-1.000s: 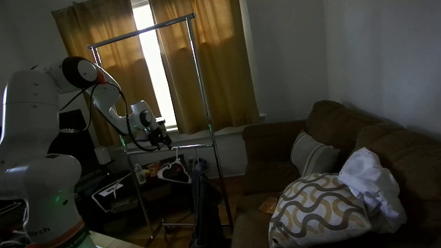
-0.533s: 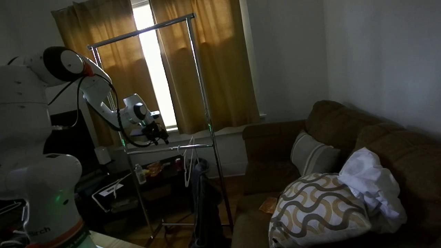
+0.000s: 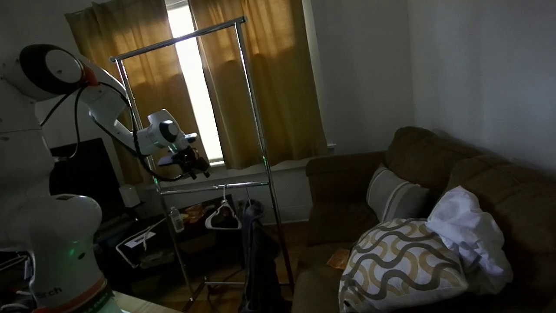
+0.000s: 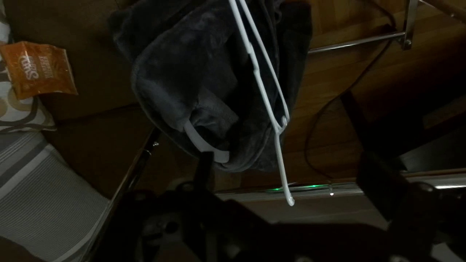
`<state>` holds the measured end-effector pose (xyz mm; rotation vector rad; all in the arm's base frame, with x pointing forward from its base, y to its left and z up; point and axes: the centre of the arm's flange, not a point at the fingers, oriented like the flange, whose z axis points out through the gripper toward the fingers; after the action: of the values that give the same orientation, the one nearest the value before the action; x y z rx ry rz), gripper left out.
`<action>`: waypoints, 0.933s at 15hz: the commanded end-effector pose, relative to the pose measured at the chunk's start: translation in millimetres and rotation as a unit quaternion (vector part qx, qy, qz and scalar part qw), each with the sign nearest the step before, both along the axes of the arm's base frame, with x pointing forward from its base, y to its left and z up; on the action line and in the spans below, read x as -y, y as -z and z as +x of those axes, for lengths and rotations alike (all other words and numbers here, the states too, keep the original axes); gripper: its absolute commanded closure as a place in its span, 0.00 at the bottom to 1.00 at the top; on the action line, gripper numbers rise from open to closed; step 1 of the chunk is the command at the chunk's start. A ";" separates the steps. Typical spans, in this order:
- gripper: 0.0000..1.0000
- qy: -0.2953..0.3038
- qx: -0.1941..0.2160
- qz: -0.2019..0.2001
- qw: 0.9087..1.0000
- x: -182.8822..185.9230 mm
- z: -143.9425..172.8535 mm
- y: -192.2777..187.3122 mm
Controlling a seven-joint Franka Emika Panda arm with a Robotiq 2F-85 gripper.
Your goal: Move the white hanger to the bottom rail.
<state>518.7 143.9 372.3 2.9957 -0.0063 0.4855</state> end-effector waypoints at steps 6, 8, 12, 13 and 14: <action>0.00 0.029 -0.014 -0.014 0.999 17.3 -45.5 -26.7; 0.00 0.035 -0.015 -0.017 0.999 19.4 -51.4 -31.2; 0.00 0.048 -0.011 -0.026 0.998 21.9 -62.8 -42.9; 0.00 0.052 -0.010 -0.027 0.998 22.5 -65.7 -46.0; 0.00 0.056 -0.007 -0.029 0.998 22.8 -68.6 -49.7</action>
<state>473.3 124.3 412.5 2.9412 -0.1030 0.4480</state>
